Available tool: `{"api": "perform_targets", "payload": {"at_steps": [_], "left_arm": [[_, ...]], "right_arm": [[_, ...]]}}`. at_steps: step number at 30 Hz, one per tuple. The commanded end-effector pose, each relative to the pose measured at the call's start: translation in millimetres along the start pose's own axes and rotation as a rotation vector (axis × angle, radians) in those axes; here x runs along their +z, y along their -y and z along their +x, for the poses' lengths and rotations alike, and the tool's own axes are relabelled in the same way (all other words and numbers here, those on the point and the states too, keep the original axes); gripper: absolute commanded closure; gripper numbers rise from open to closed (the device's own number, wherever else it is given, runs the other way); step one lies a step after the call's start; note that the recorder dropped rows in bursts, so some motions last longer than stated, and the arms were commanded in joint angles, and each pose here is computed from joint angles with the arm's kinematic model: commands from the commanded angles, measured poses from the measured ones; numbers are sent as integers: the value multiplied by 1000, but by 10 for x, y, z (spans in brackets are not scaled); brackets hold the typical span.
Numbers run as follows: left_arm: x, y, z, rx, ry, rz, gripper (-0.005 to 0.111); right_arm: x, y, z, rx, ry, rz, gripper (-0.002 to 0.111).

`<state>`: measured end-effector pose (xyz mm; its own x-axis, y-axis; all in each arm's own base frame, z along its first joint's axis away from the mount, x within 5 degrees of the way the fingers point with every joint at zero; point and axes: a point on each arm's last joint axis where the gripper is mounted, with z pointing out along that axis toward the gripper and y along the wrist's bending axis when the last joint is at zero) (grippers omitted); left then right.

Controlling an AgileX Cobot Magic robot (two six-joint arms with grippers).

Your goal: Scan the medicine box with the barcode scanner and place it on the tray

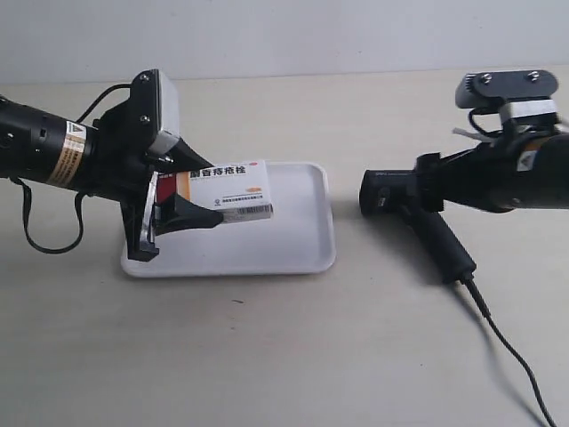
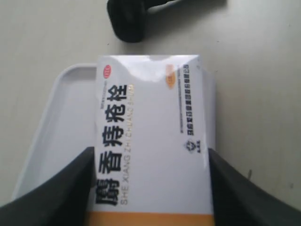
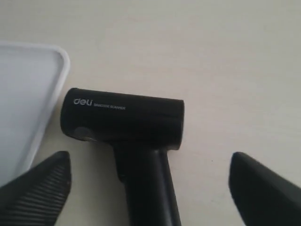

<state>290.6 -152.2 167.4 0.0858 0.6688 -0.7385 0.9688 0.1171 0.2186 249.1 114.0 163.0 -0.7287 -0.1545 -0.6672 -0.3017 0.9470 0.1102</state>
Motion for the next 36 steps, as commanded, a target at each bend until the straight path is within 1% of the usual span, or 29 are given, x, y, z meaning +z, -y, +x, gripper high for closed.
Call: {"api": "perform_targets", "payload": {"at_steps": [1,4,7,9,10,11,12,13,14,16,18,21,23,27,30,36], "left_arm": [[-68,-130,103,-49,46,0,107],[-100,-154,132,-55,68,-1,107],[-101,-146,123,-55,78,7,107],[-101,-145,123,-54,77,9,107],[-101,-145,123,-54,77,9,107],[-96,-145,129,-55,75,8,107],[-80,-145,147,-62,72,10,107],[-57,-144,175,-69,65,14,107],[-21,-148,217,-77,55,14,107],[47,-152,294,-93,42,13,107],[81,-156,323,-97,47,9,107],[86,-155,328,-99,47,11,107],[86,-153,328,-99,48,12,107],[86,-153,328,-99,48,12,107],[86,-155,313,-109,64,12,107],[84,-137,298,-103,80,32,107]], "right_arm": [[383,-10,20,-81,-89,6,6],[609,-21,19,-128,-126,5,6],[732,-17,6,-168,-138,5,7],[779,-16,11,-190,-148,4,15],[779,-15,13,-211,-148,3,28],[779,-15,13,-213,-148,3,38],[779,-15,16,-217,-152,3,52],[777,-13,23,-238,-160,3,62],[748,-14,6,-241,-160,4,75],[589,-21,-79,-247,-161,11,94],[366,-40,-196,-293,-140,13,108],[163,-58,-323,-361,-79,11,108],[112,-64,-357,-419,-58,10,108],[149,-80,-328,-463,-74,4,108],[201,-146,-286,-543,-87,-15,108],[220,-173,-319,-555,-39,-21,108]]}}
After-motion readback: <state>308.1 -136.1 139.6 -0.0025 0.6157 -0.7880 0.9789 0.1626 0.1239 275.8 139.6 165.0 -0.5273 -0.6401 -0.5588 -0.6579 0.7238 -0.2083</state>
